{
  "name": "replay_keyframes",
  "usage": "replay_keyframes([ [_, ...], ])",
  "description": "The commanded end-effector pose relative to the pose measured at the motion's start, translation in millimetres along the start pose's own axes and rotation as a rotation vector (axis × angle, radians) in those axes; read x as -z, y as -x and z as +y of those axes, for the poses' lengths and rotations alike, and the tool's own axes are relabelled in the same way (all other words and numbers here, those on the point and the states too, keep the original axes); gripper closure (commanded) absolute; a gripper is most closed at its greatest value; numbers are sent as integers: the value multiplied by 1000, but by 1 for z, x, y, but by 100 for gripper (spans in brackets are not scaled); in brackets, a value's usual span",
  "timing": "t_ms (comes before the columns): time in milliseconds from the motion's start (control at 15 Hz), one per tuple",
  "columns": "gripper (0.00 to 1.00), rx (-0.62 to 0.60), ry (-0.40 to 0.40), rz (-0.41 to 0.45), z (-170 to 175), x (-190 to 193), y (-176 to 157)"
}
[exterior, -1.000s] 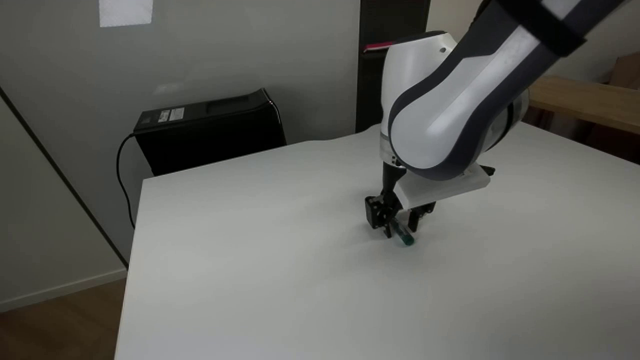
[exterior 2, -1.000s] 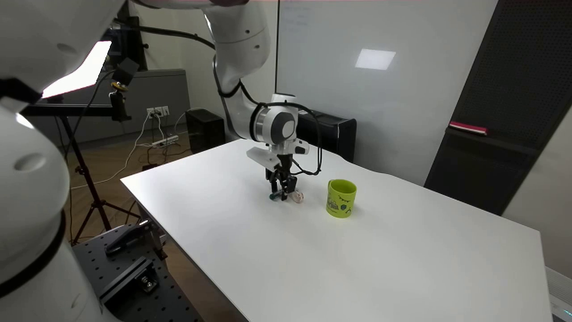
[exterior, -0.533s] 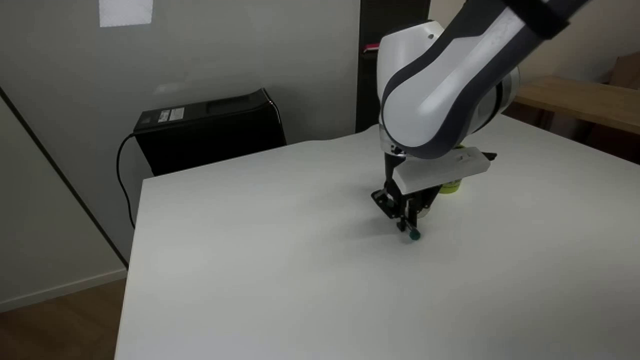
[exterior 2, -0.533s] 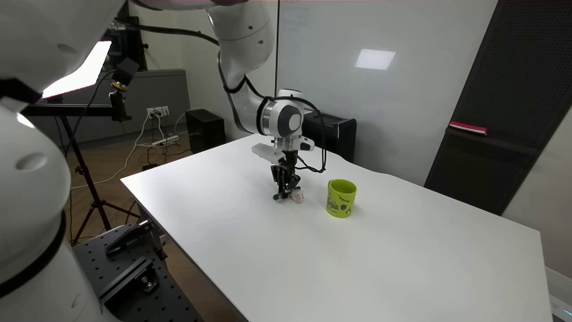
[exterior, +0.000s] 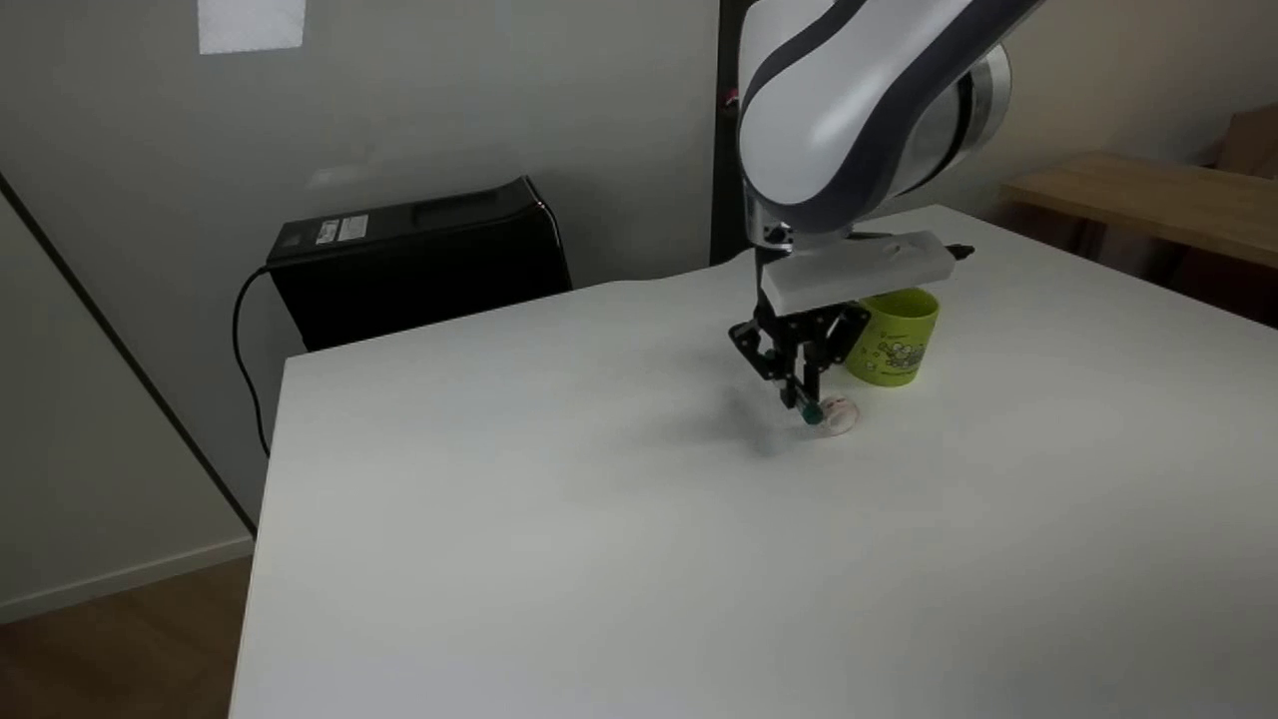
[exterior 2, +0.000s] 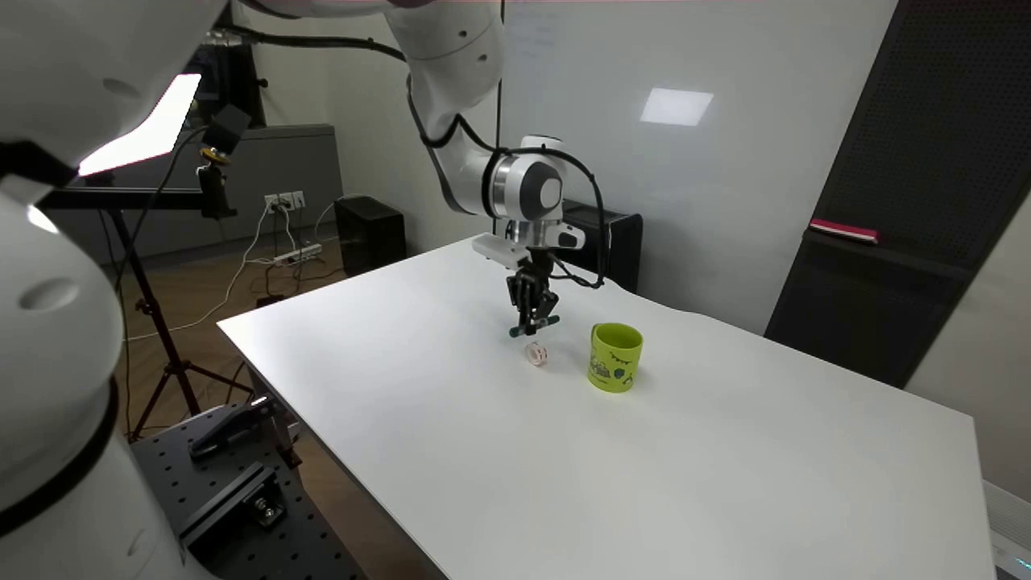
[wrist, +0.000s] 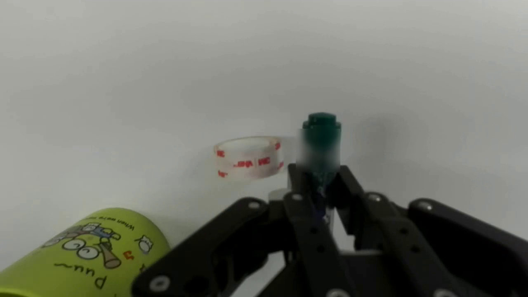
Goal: Put the marker in the cup
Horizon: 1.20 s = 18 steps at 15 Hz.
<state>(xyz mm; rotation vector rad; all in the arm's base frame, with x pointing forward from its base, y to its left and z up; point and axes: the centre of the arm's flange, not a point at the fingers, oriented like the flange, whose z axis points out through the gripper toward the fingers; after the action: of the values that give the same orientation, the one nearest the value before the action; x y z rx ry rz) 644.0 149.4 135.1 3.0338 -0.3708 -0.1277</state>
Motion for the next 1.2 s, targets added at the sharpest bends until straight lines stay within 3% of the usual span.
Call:
replay_keyframes([
  [0,94,-178,-22,3,25,35,-30],
  [400,94,-441,-25,-74,90,91,-45],
  [733,94,-577,-46,-117,103,134,-35],
  [1133,94,-728,-155,-228,131,126,-44],
])
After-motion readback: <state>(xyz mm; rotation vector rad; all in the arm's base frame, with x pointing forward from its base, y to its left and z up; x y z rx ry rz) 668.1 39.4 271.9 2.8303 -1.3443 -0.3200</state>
